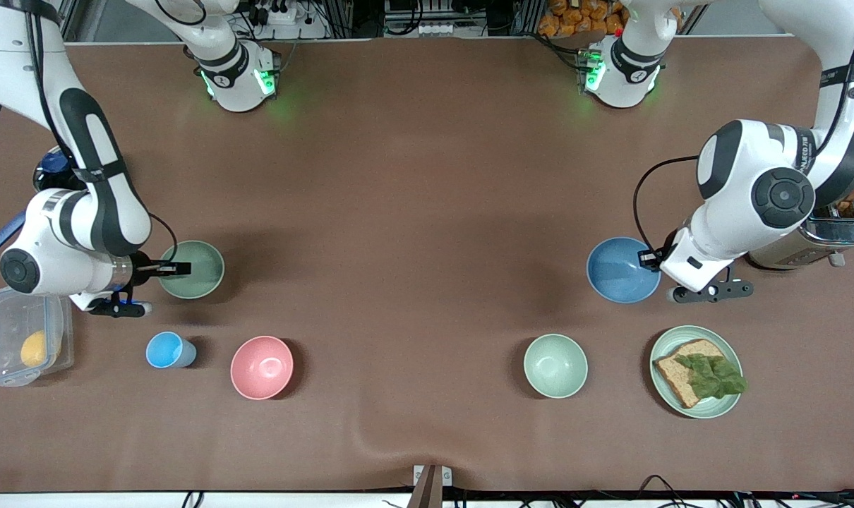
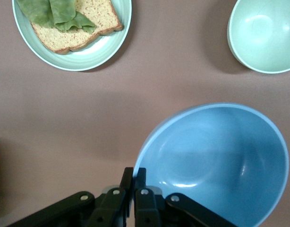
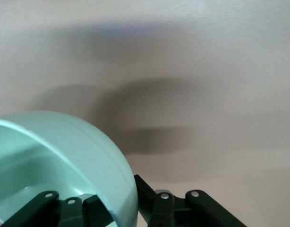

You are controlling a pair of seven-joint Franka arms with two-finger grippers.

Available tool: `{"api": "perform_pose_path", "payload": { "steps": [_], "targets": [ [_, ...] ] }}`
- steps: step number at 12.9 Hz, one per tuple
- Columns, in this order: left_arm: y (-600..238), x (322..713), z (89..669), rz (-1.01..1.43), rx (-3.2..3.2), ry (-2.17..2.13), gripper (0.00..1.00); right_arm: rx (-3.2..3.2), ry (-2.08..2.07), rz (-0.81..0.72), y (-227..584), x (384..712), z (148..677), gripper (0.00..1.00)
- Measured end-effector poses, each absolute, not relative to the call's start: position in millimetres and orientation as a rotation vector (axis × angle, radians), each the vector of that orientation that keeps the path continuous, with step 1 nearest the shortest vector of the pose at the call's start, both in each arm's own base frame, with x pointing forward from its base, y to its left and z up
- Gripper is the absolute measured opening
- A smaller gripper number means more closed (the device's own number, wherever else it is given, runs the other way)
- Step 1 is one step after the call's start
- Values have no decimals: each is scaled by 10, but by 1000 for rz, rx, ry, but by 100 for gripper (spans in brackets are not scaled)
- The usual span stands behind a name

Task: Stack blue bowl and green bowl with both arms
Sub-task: 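Carry the green bowl with the right gripper toward the table middle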

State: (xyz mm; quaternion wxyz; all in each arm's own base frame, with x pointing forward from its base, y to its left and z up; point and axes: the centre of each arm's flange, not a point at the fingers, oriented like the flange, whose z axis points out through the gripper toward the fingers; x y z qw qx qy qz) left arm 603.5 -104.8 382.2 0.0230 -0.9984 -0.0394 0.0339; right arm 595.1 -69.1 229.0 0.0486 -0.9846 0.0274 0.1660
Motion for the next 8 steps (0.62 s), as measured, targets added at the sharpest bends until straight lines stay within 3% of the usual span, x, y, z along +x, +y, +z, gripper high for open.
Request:
{"api": "perform_pose_path", "payload": {
  "steps": [4, 8],
  "targets": [
    [-989, 6026, 3803, 131, -3085, -136, 5, -2887, 1, 518, 12, 5962, 2443, 6],
    [-943, 6032, 3799, 133, -3079, -143, 5, -2924, 8, 488, 1348, 6002, 2705, 6]
  ]
}}
